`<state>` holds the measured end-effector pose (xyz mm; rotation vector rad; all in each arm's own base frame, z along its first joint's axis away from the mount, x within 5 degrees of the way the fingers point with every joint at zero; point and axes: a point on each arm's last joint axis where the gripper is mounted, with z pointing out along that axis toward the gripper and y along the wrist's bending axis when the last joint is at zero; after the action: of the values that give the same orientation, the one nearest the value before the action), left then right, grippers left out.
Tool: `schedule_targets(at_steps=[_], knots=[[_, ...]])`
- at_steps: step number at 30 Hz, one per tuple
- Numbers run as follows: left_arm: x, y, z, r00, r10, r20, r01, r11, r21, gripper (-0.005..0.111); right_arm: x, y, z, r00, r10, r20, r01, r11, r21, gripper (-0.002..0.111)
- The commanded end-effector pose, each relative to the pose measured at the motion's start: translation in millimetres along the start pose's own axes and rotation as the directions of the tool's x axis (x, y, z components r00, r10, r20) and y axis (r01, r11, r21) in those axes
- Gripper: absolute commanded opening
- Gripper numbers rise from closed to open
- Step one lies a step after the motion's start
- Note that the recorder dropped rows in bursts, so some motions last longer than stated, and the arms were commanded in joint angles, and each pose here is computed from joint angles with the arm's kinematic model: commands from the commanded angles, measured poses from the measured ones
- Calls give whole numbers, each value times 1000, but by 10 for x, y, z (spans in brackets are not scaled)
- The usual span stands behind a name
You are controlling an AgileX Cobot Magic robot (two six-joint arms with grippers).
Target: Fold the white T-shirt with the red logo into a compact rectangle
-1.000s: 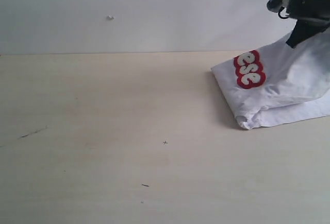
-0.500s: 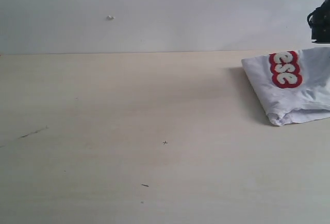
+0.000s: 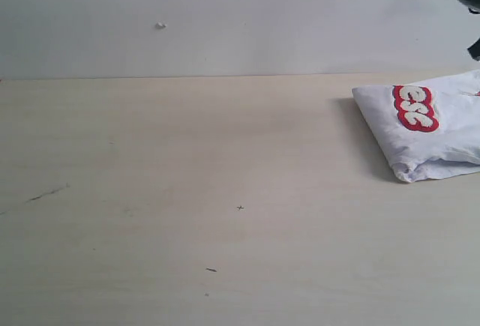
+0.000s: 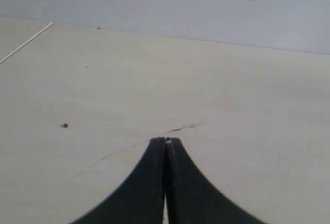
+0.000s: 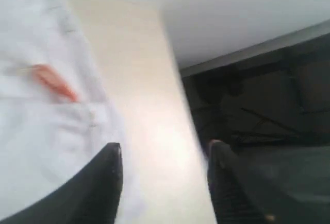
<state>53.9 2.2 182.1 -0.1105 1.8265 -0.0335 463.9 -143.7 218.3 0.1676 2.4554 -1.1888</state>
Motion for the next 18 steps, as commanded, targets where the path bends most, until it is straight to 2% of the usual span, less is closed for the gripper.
schedule_targets(at_steps=[1, 4, 6, 8, 12, 18], knots=[[-8, 0, -4, 1000, -7, 11, 7, 1000, 0, 0, -63, 354, -140, 999, -6, 34, 20, 895, -445, 29], [-8, 0, -4, 1000, -7, 11, 7, 1000, 0, 0, -66, 547, -250, 1000, 22, 21, -4, 772, -636, 4], [-8, 0, -4, 1000, -7, 11, 7, 1000, 0, 0, -35, 651, -260, 999, 29, -24, -38, 715, -699, 0], [-8, 0, -4, 1000, -7, 11, 7, 1000, 0, 0, 28, 768, -233, 997, -7, -77, -50, 695, -717, 0], [-8, 0, -4, 1000, -7, 11, 7, 1000, 0, 0, 197, 1053, -194, 983, -119, -139, -18, 692, -721, 0], [-8, 0, -4, 1000, -7, 11, 7, 1000, 0, 0, 355, 1414, -313, 979, -140, -149, -15, 676, -737, 0]])
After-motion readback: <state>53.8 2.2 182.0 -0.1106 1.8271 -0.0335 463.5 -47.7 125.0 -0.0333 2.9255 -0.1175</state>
